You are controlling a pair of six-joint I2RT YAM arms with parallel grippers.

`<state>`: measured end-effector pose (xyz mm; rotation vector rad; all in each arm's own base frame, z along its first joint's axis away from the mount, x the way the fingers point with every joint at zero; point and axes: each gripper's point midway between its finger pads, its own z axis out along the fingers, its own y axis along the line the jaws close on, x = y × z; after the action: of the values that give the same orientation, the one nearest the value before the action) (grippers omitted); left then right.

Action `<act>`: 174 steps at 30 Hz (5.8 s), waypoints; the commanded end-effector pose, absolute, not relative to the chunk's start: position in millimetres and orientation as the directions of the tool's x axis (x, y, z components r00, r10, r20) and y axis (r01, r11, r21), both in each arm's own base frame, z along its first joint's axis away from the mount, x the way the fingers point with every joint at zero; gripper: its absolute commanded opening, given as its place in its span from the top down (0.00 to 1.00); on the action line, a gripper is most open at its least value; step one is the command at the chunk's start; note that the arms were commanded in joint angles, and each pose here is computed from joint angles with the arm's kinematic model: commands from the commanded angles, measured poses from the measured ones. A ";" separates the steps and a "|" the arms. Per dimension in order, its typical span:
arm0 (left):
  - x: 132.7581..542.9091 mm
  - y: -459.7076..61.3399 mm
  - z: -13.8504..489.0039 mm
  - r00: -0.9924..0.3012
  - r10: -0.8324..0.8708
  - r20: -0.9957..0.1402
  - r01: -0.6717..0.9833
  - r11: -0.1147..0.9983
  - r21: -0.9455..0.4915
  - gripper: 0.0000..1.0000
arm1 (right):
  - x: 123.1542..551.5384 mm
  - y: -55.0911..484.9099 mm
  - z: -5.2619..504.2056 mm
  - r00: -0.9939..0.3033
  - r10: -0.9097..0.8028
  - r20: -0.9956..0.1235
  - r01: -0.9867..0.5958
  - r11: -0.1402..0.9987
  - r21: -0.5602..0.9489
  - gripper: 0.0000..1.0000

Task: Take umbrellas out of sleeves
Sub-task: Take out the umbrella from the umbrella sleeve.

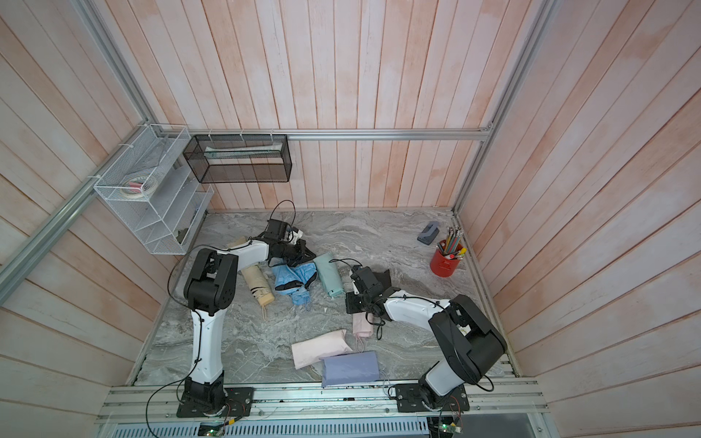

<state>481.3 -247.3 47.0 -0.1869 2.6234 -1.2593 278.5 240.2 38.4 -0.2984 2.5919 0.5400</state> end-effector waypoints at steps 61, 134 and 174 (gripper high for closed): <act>528.6 -267.1 52.9 -0.902 0.215 -0.374 0.352 0.869 -0.348 0.53 | 269.8 231.3 37.5 -0.870 -0.116 -0.479 -0.294 0.902 0.315 1.00; 535.6 -255.7 65.4 -0.897 0.170 -0.409 0.321 0.886 -0.335 1.00 | 252.2 232.1 38.3 -0.876 -0.103 -0.471 -0.304 0.876 0.374 1.00; 553.5 -239.1 79.1 -0.896 0.116 -0.430 0.277 0.901 -0.334 1.00 | 249.7 237.4 42.0 -0.865 -0.121 -0.487 -0.330 0.868 0.371 1.00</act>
<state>546.2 -246.3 86.5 0.3068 2.6526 -0.5771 257.0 239.4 45.6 -0.3071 2.5671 0.6366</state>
